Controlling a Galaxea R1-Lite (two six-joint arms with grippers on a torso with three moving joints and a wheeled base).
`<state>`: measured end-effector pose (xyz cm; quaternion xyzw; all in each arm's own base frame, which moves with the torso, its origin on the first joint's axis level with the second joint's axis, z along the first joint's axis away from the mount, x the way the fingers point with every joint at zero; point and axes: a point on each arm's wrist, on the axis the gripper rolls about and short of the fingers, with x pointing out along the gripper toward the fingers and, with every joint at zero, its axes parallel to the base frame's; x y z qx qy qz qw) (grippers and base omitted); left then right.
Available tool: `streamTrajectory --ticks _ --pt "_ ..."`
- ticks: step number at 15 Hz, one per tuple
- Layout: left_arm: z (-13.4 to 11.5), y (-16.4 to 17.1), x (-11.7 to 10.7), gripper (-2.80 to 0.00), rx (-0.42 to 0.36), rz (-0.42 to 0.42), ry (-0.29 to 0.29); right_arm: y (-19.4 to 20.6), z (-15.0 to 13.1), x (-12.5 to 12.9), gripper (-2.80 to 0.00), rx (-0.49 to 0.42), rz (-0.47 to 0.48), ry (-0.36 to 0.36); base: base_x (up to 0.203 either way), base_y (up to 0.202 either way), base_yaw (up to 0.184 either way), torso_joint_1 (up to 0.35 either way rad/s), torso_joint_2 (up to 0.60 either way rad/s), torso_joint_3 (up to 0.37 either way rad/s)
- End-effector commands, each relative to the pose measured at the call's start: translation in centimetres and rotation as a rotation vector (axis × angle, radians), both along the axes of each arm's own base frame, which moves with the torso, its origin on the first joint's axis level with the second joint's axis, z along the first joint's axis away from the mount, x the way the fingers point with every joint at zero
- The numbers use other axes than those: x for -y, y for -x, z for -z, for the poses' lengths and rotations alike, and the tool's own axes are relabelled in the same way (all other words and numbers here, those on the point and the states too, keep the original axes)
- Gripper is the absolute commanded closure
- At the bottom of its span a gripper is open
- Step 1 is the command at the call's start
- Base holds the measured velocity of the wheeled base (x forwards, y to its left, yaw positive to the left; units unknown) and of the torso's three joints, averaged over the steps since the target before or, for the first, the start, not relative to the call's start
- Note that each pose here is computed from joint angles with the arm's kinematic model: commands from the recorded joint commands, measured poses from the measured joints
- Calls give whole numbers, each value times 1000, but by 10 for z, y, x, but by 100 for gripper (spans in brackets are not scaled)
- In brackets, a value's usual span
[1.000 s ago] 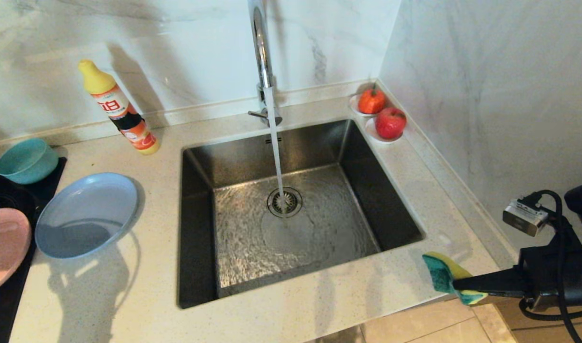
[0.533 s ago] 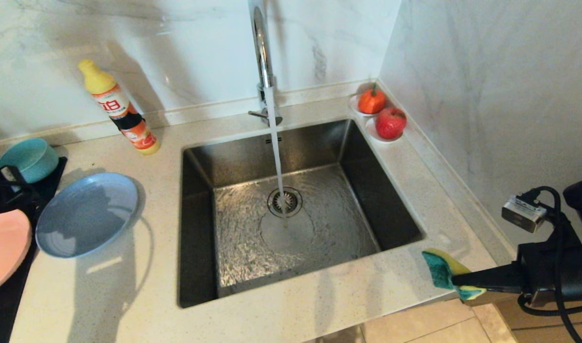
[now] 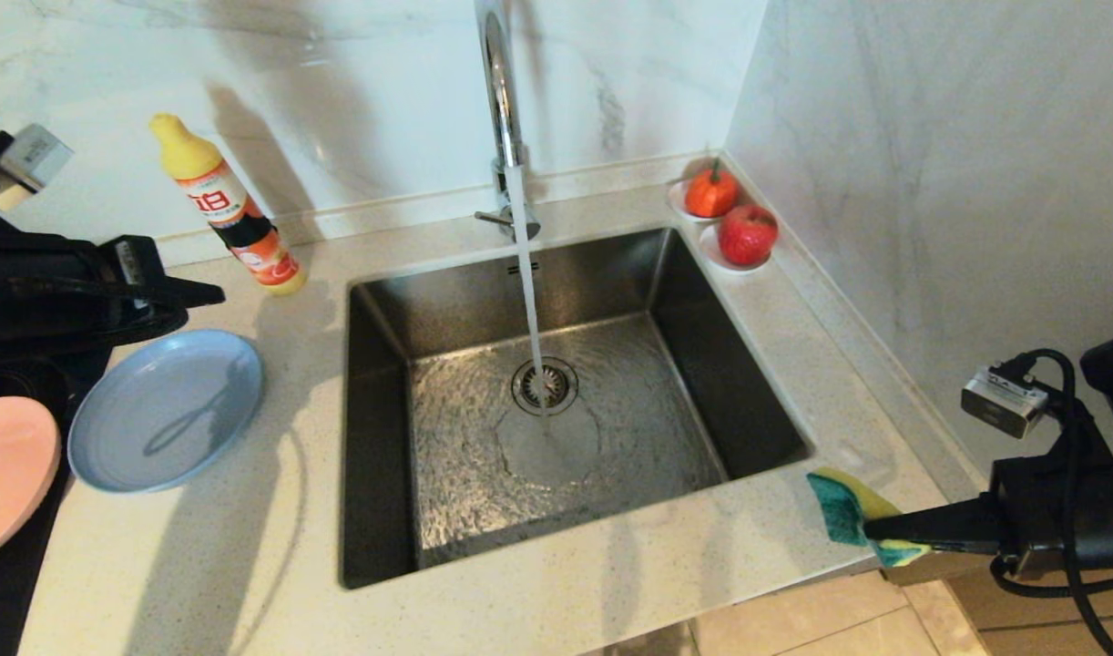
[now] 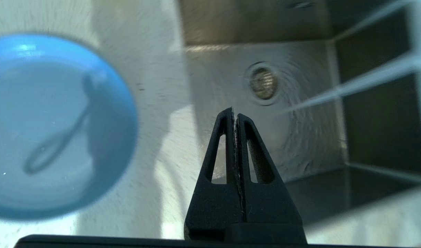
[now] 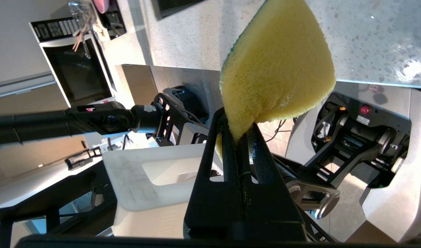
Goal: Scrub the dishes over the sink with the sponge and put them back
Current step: Put down the sponge
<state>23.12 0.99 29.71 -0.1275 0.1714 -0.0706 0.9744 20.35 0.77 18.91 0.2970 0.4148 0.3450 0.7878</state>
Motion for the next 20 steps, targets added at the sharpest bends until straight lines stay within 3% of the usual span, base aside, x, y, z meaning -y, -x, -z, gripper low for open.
streamTrajectory --ticks 1,3,6,10,13,18,20 --pt "-23 66 9 0 150 29 -15 0 -2 0 0 5 -4 -6 0 0 0 0 0 0" --pt "-19 118 12 0 230 48 -32 0 -2 0 0 4 -5 -6 0 0 0 0 0 0" --pt "15 179 15 0 285 118 -40 -1 0 0 0 -4 -4 -6 0 0 0 0 0 0" --pt "80 227 18 0 305 176 -56 -2 -3 -1 0 5 -5 -5 0 0 0 0 0 0" --pt "130 247 18 0 329 178 -139 -6 -3 0 0 8 1 3 0 0 0 0 0 0" --pt "203 236 11 0 248 -100 -253 -22 -11 1 0 34 52 68 0 0 0 0 0 0" --pt "209 237 10 0 331 -178 -273 -21 -19 -7 0 54 20 72 0 0 0 0 0 0"
